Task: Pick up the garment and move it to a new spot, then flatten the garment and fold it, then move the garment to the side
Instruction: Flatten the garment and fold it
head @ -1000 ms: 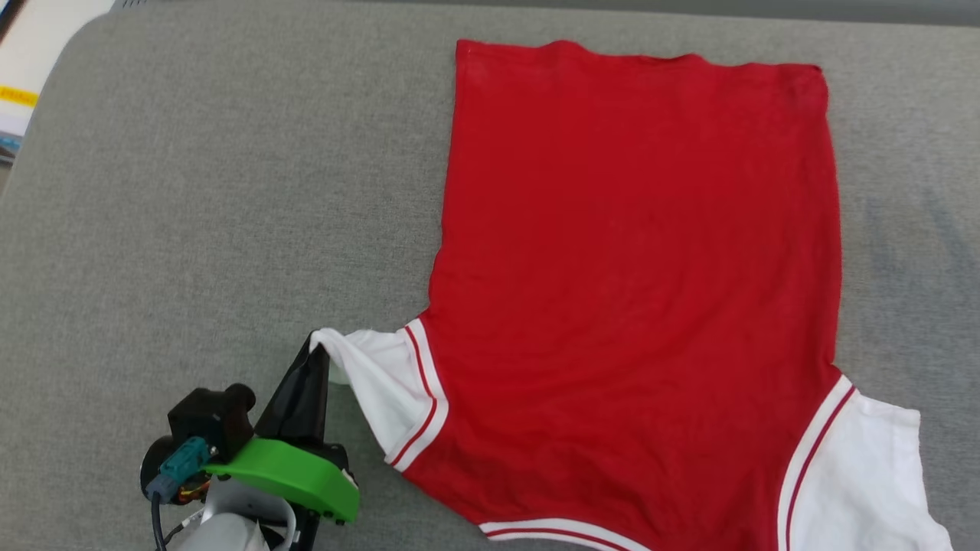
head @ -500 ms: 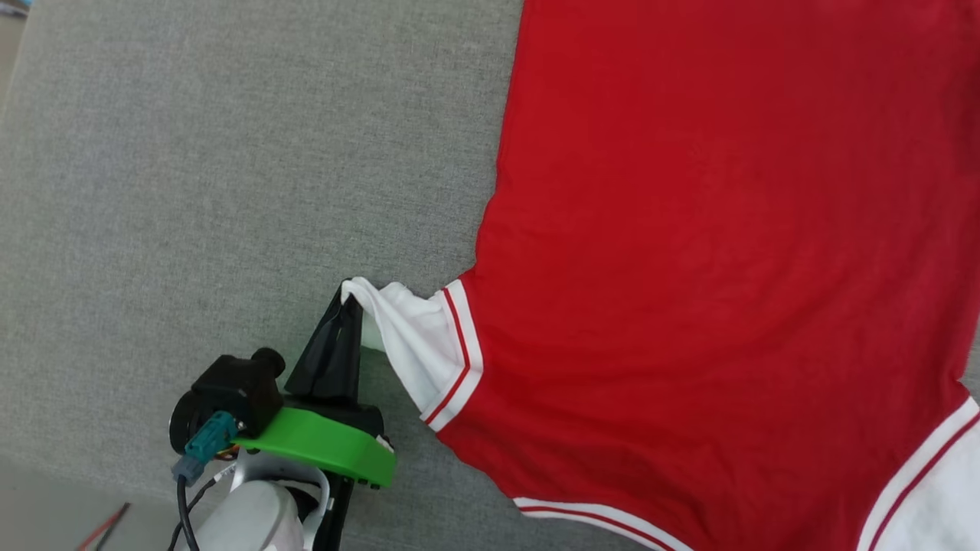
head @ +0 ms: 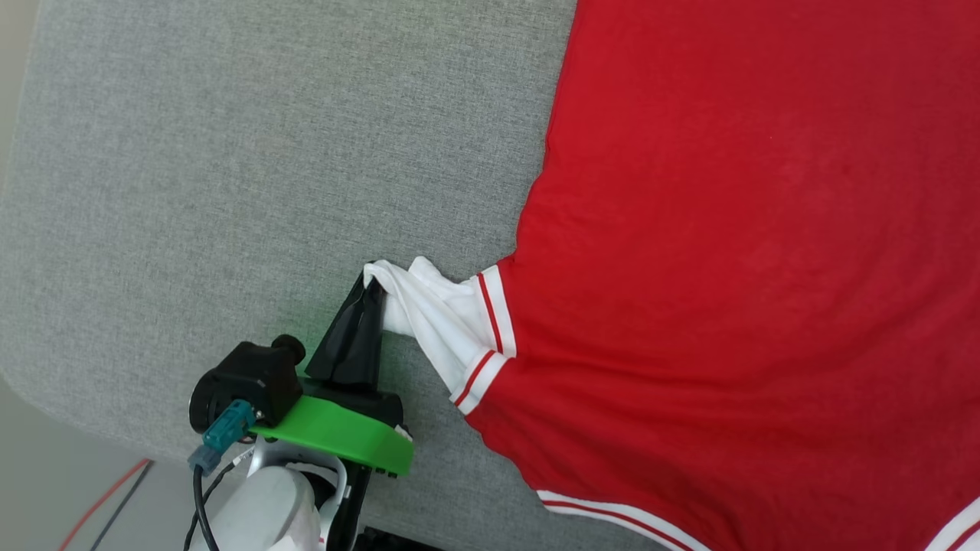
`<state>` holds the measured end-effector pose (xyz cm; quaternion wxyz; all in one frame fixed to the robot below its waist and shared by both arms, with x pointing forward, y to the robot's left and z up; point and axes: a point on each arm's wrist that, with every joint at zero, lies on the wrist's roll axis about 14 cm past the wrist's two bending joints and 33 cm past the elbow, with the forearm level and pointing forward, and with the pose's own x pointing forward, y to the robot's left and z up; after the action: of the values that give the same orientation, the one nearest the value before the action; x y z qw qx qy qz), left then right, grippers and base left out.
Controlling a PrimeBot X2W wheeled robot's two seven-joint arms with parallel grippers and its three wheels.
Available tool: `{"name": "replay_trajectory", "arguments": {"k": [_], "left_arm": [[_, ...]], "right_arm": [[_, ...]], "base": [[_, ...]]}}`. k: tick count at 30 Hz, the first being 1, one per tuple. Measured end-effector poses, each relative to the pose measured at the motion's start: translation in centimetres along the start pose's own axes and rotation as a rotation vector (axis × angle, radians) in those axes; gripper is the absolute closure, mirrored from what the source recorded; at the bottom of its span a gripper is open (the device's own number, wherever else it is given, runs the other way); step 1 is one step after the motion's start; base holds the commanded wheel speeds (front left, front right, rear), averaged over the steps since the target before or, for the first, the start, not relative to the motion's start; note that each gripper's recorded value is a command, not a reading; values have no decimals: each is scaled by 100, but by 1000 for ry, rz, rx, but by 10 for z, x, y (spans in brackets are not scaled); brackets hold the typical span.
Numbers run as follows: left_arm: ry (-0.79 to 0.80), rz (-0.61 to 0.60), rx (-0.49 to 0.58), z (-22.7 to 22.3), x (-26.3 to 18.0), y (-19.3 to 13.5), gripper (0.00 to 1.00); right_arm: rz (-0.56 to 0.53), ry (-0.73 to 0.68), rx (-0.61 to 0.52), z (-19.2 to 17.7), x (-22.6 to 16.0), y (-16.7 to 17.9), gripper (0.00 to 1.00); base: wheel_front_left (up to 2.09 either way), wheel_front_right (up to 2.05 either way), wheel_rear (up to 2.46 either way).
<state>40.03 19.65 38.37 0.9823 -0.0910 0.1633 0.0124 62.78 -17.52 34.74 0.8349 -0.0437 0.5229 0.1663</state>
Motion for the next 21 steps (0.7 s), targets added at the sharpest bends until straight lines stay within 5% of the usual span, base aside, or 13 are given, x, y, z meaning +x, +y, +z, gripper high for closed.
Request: {"name": "replay_trajectory", "arguments": {"k": [1, 2, 15, 21], "left_arm": [[-1, 1, 2, 0, 0, 1, 100], [-3, 2, 3, 1, 0, 1, 100], [-52, -1, 3, 18, -18, 3, 100], [-87, -18, 14, 30, -32, 1, 100]], "right_arm": [[-2, -4, -5, 1, -1, 0, 76], [-4, -8, -7, 1, -2, 0, 100], [-10, -279, -125, 40, -76, 16, 100], [-38, -345, -175, 21, -126, 5, 100]], "base": [[0, 0, 0], [0, 0, 0], [0, 0, 0], [0, 0, 0]]}}
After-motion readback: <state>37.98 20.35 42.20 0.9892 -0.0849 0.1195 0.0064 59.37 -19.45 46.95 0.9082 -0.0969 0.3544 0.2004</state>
